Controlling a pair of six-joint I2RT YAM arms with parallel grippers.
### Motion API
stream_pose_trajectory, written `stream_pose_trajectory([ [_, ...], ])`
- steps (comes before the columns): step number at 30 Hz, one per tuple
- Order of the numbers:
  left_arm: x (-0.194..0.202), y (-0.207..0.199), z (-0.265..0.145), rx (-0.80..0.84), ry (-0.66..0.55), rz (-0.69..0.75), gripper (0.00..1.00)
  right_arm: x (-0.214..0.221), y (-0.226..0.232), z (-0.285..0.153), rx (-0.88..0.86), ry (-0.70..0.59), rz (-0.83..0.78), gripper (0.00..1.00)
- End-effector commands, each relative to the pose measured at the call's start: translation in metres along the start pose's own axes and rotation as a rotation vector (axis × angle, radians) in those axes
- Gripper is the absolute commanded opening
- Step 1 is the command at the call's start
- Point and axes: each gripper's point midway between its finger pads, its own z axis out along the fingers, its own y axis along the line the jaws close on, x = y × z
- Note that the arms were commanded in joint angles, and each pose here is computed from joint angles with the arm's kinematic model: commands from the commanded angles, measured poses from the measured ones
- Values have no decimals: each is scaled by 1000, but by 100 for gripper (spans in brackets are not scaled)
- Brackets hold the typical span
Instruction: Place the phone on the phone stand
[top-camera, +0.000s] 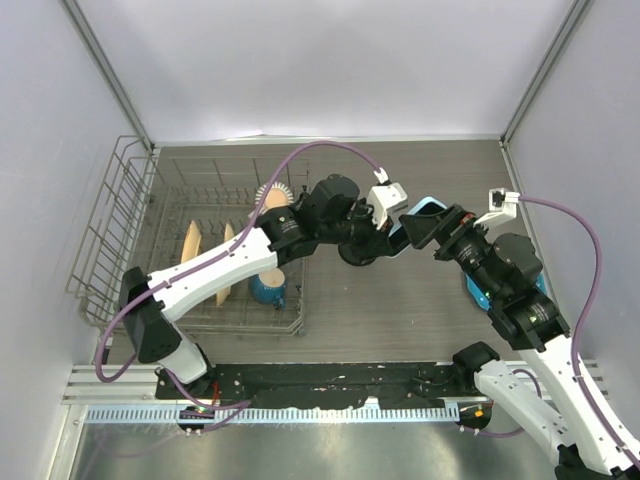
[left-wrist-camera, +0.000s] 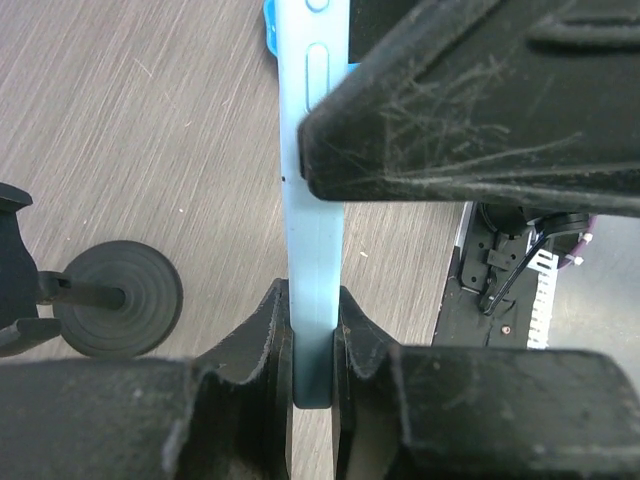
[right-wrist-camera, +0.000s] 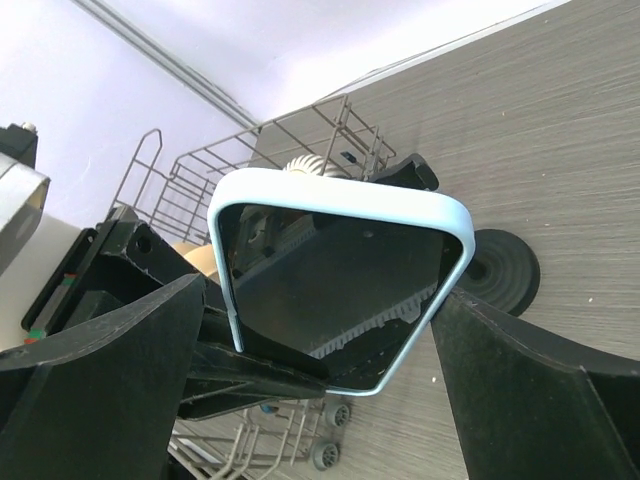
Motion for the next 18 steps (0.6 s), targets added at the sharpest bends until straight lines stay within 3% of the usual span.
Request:
stream_pose_trajectory([
  [1,-54,-10,-29,13,-195,15,0,-6,27,-13,-131,8,-101,98],
  [4,-62,-11,-34,58,-225,-28,0,5,28,-16,-174,44,-121,98],
  [9,-78,-35,-49,266,-311,-53,0,18,39,-25,-302,40,-143,98],
  [13,-82,-58,-58,413,-337,-46,0,28,45,-28,-384,53,-150,90],
  [18,-83,-63,-59,453,-342,-52,0,22,56,-38,-452,6,-156,61],
])
